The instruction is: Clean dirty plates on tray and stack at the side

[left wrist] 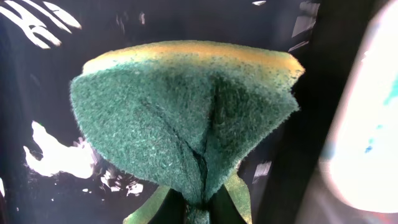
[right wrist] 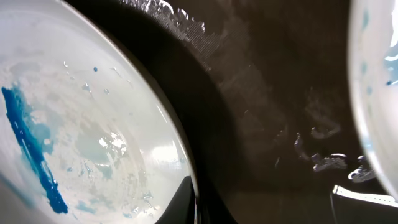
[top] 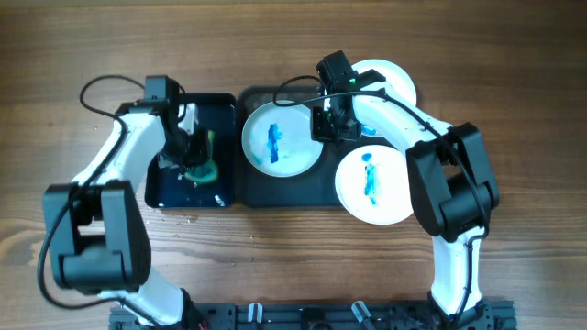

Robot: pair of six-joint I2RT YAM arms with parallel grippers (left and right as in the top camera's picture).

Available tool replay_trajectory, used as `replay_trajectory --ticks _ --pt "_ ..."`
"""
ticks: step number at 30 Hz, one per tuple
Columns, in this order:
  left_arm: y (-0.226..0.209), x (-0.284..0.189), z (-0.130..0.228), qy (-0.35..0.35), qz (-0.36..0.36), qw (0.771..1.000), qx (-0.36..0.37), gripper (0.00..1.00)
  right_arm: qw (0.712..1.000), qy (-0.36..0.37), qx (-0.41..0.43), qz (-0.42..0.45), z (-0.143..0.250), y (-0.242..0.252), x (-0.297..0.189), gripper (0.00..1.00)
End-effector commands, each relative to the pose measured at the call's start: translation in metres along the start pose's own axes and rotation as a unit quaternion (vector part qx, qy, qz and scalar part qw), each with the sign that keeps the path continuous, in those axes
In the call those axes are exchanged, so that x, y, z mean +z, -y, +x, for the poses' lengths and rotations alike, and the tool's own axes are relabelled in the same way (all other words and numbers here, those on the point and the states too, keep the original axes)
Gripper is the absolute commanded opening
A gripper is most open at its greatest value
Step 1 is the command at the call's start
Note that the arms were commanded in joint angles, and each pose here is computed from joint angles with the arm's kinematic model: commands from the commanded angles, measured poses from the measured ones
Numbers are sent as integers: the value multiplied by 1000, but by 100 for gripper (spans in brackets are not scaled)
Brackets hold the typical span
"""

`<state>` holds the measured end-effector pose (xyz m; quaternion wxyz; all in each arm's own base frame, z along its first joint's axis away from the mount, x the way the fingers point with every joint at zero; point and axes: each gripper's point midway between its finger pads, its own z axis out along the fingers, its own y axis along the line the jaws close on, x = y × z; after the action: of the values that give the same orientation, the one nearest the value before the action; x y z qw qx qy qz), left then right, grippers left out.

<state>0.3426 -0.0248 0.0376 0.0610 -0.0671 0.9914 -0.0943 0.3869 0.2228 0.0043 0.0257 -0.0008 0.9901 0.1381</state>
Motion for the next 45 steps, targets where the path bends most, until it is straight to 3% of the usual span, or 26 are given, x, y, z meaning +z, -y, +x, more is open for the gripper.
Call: replay_trajectory --ticks 1,10,20,28,32,38,45 --pt "44 -44 -34 82 65 994 -3 4 1000 -16 14 3 3 3 12 4" --pt "138 -21 -49 127 119 984 42 4 1000 -20 16 1 5 3 12 4" --pt "152 69 -15 31 96 994 46 4 1000 -21 19 1 4 5 12 4" --pt "174 67 45 -94 153 983 46 4 999 -33 21 -25 7 -2 11 4" --pt "153 74 19 -39 94 995 25 4 992 -53 33 -112 8 -21 7 4" --pt "107 74 -36 91 -43 995 16 4 987 -66 60 -135 12 -12 21 4" --pt "111 65 -74 175 -54 982 54 4 987 -64 55 -136 11 -12 21 4"
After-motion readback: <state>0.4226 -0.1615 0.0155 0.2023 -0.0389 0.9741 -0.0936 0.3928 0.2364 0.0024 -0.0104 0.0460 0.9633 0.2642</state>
